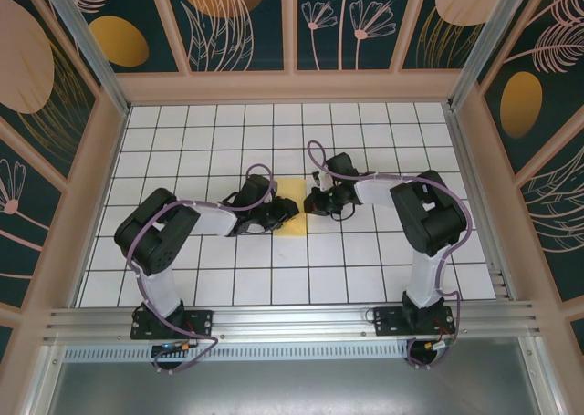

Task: Fold a paper plane with a square sheet of paper (pick it up from the middle)
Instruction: Fold the triangle a second time at the center of the table.

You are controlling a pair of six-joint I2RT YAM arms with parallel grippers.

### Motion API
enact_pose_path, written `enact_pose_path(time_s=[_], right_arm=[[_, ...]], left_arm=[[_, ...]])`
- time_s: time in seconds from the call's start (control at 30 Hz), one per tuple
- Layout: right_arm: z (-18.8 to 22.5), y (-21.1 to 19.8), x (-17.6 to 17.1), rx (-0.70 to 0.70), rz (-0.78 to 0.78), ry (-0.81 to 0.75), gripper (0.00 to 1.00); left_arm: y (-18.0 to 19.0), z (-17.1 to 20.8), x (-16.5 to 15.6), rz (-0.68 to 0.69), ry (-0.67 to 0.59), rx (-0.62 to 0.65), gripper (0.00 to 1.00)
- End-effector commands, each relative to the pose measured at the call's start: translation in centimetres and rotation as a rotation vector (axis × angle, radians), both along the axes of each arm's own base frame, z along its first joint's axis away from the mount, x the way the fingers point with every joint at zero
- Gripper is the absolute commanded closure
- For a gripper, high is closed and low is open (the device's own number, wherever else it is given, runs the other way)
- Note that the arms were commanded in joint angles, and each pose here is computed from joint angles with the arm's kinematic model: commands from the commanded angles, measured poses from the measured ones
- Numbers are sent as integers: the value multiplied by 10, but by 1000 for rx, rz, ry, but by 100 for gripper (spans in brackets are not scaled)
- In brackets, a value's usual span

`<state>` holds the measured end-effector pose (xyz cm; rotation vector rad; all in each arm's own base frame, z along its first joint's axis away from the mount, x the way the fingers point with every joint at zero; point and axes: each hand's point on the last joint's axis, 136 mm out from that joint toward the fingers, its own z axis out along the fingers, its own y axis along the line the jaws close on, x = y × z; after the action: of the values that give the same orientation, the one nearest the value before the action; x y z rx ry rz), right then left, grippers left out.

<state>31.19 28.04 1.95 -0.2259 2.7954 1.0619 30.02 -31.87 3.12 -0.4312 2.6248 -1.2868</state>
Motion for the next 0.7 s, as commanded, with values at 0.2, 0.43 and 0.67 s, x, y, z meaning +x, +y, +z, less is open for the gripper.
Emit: enact_pose_path(time_s=[0.2, 0.43, 0.67], right_arm=[[-2, 1, 2, -27, 6, -6, 93], [-3, 0, 3, -34, 0, -10, 93], [-3, -1, 4, -38, -3, -9, 93]], left_arm=[[-6, -1, 0, -30, -11, -1, 70], [-6, -3, 0, -34, -11, -1, 70], [-5, -6, -1, -32, -3, 4, 70]])
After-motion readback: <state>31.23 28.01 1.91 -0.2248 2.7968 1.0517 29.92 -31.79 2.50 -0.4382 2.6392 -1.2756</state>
